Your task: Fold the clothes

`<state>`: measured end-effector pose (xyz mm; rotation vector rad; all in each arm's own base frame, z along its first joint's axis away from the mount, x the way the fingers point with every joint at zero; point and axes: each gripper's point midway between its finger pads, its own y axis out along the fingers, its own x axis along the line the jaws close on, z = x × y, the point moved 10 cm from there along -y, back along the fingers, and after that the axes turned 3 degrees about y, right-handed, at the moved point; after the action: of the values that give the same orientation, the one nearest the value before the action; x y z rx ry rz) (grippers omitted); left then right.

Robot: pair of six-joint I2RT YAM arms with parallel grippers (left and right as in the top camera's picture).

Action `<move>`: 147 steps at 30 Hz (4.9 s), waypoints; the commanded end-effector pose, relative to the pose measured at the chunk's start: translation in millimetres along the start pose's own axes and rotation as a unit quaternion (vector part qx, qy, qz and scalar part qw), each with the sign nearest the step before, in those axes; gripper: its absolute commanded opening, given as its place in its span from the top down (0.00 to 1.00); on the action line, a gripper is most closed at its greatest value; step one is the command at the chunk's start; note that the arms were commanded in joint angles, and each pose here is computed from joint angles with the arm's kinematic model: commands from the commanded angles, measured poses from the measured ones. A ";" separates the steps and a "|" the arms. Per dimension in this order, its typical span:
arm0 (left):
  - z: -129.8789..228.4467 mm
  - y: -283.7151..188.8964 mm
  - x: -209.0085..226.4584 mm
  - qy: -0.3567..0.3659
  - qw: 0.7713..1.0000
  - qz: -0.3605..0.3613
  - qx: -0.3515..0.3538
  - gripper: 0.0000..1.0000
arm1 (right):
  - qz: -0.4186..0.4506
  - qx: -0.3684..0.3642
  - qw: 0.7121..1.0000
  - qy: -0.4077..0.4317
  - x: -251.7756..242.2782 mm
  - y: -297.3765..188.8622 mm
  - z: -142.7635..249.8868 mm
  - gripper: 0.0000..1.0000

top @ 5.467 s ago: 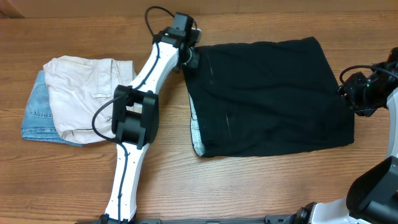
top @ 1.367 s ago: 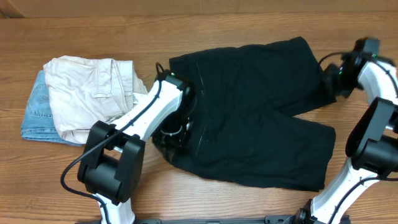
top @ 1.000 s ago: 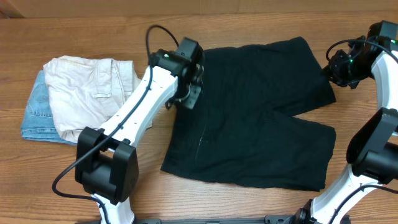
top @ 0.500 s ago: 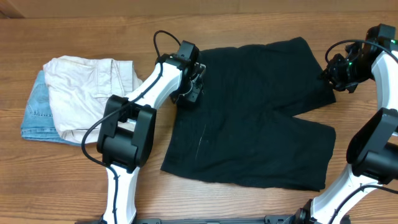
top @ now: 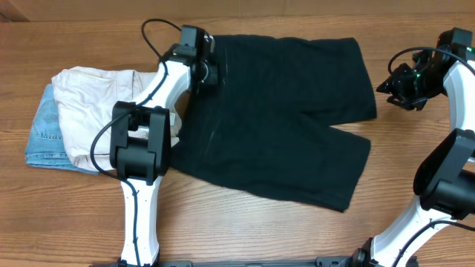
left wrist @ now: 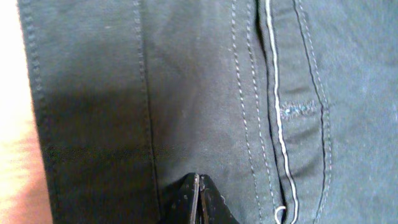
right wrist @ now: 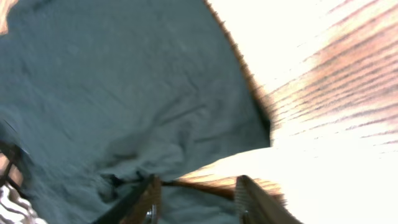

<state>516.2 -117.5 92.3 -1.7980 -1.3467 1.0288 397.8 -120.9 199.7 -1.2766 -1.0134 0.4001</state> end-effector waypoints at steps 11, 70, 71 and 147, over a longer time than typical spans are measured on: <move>-43.1 -50.0 -21.0 0.048 0.998 -0.014 0.030 0.61 | 0.044 -0.021 0.998 0.026 -14.0 65.8 22.1 0.31; 140.1 -204.9 -32.7 0.040 0.960 0.040 0.276 0.36 | -0.007 0.046 0.989 0.139 -64.3 -54.5 116.3 0.25; 148.1 -195.1 -30.4 0.029 0.959 0.038 0.280 0.28 | -0.006 0.052 0.989 0.136 -63.4 -49.9 118.6 0.24; 144.5 -156.7 -30.4 0.001 0.963 0.051 0.264 0.96 | 0.092 0.032 0.980 0.175 -110.4 30.7 168.0 0.96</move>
<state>308.6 -99.8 134.1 -1.3679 -0.8350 1.3737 202.6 -83.2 95.9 -1.2153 -0.5068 0.3130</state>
